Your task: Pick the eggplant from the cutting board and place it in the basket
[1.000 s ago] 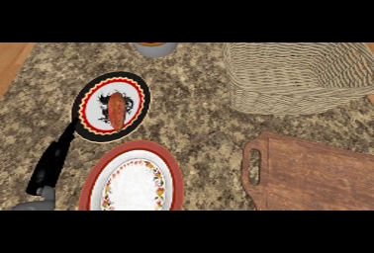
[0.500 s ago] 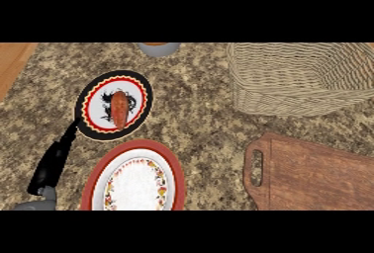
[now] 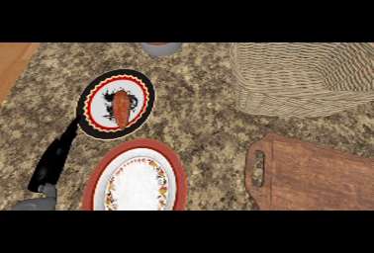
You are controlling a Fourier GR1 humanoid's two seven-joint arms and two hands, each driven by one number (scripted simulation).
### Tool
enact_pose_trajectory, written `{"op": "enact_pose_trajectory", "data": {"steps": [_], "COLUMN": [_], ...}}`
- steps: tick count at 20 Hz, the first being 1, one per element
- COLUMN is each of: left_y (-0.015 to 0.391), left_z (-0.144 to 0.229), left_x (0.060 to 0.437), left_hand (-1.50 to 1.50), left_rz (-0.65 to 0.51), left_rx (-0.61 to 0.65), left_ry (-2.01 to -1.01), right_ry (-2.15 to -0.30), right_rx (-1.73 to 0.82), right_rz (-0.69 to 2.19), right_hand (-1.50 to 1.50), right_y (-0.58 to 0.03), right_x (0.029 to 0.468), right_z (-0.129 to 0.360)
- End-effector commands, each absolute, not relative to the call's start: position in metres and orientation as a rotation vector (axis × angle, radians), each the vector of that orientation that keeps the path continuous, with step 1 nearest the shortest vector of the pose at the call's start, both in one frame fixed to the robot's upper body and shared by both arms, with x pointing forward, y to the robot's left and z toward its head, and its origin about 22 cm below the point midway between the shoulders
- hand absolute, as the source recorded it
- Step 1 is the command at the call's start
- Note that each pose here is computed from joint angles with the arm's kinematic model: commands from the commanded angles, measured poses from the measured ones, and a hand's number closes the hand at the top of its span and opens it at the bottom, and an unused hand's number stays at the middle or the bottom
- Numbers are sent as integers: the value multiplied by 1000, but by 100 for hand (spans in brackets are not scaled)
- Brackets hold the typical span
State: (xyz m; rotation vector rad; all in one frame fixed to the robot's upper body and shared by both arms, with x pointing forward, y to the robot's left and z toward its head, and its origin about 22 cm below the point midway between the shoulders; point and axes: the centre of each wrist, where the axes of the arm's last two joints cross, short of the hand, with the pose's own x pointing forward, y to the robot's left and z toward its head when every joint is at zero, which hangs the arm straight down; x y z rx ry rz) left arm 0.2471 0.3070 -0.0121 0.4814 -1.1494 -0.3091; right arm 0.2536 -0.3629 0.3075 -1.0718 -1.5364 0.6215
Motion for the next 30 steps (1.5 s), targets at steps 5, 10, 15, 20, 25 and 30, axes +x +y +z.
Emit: {"op": "enact_pose_trajectory", "data": {"steps": [5, 10, 15, 20, 25, 30], "left_y": [316, 302, 314, 303, 304, 314], "left_z": [-17, -17, -14, -9, -9, -18], "left_x": [243, 240, 248, 255, 233, 234], "left_hand": [0, 0, 0, 0, 0, 0], "left_rz": [-322, -315, -310, -309, -317, -304], "left_rx": [480, 472, 476, 501, 488, 471], "left_ry": [-1166, -1162, -1168, -1161, -1151, -1146], "right_ry": [-1490, -1422, -1385, -1366, -1420, -1521], "right_rx": [-1010, -1031, -1133, -1041, -1027, -1039], "right_rz": [701, 683, 708, 684, 625, 315], "right_hand": [150, 150, 150, -150, -150, -150], "right_y": [-316, -308, -293, -282, -289, -306], "right_x": [302, 330, 353, 374, 386, 391], "right_z": [284, 271, 254, 217, 219, 227]}}
